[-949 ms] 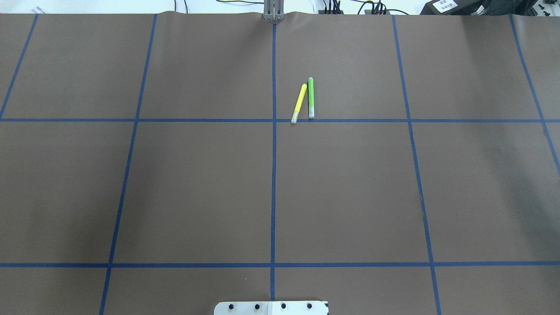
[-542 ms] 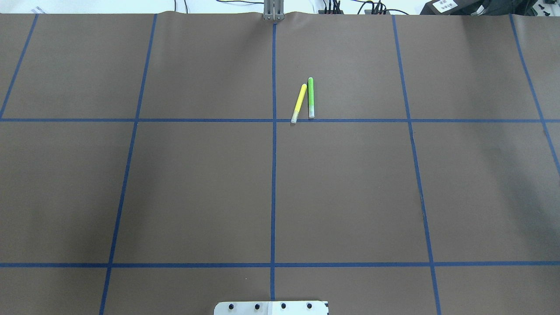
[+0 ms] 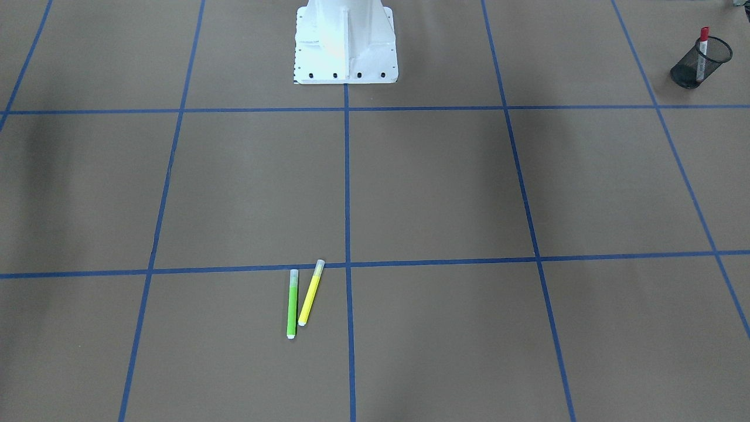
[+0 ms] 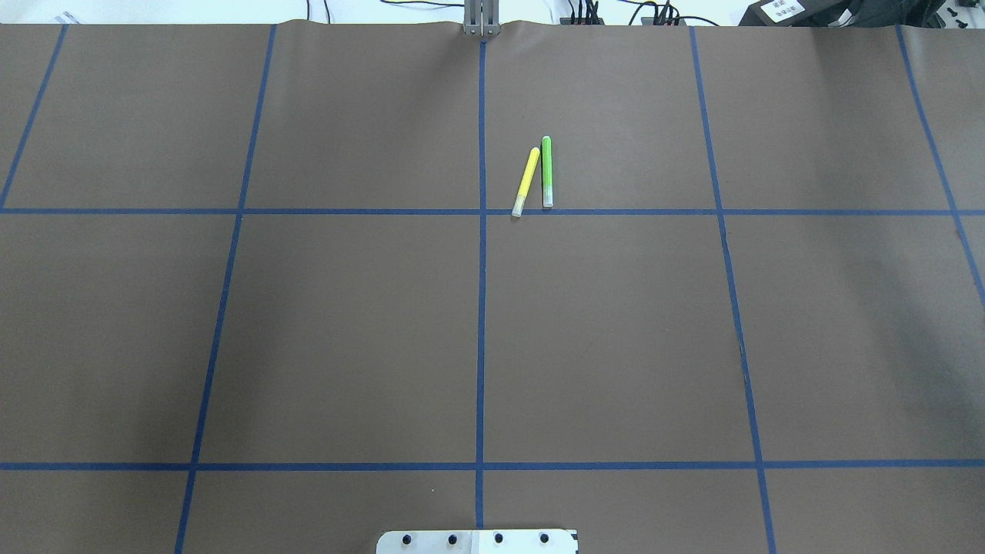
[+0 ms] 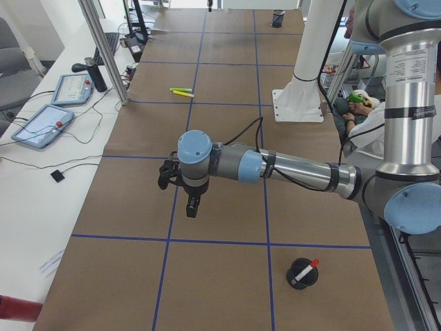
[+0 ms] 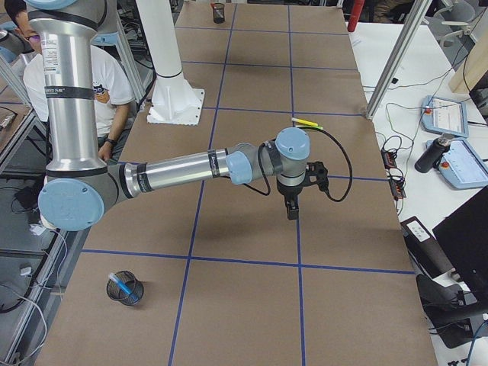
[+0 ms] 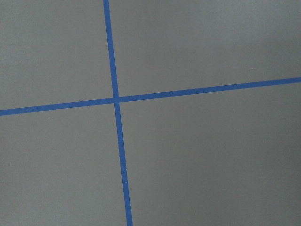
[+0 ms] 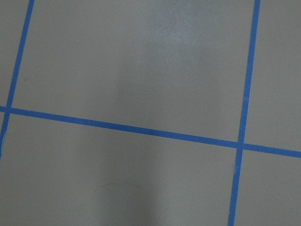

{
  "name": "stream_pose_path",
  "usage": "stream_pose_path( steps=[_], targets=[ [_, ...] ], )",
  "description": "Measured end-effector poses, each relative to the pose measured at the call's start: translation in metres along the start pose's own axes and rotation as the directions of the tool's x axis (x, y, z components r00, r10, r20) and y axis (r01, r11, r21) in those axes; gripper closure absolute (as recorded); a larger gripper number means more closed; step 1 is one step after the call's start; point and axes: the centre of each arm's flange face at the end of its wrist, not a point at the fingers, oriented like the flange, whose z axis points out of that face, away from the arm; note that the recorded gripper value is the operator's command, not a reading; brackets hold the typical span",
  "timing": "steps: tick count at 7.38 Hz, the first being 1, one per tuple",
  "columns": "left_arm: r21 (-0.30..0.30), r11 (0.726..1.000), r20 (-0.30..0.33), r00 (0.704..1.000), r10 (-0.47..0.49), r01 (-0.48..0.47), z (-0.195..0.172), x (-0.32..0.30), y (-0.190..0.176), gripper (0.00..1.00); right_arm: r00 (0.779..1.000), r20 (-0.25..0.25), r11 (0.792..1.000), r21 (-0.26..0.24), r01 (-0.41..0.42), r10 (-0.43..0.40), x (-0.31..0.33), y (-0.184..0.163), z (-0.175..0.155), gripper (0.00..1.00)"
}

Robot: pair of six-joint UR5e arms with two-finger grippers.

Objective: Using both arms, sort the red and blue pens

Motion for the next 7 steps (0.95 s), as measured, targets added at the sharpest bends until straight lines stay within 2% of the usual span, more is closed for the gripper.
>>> stream_pose_path(
  steps=[7],
  targets=[
    [0.009,1.000,-0.002,1.000,0.015,-0.015,-0.003,0.006,-0.001,0.00,1.000,0.024,1.000,-0.001,0.015,-0.015,-0.021,0.002,-0.001,0.01]
  ],
)
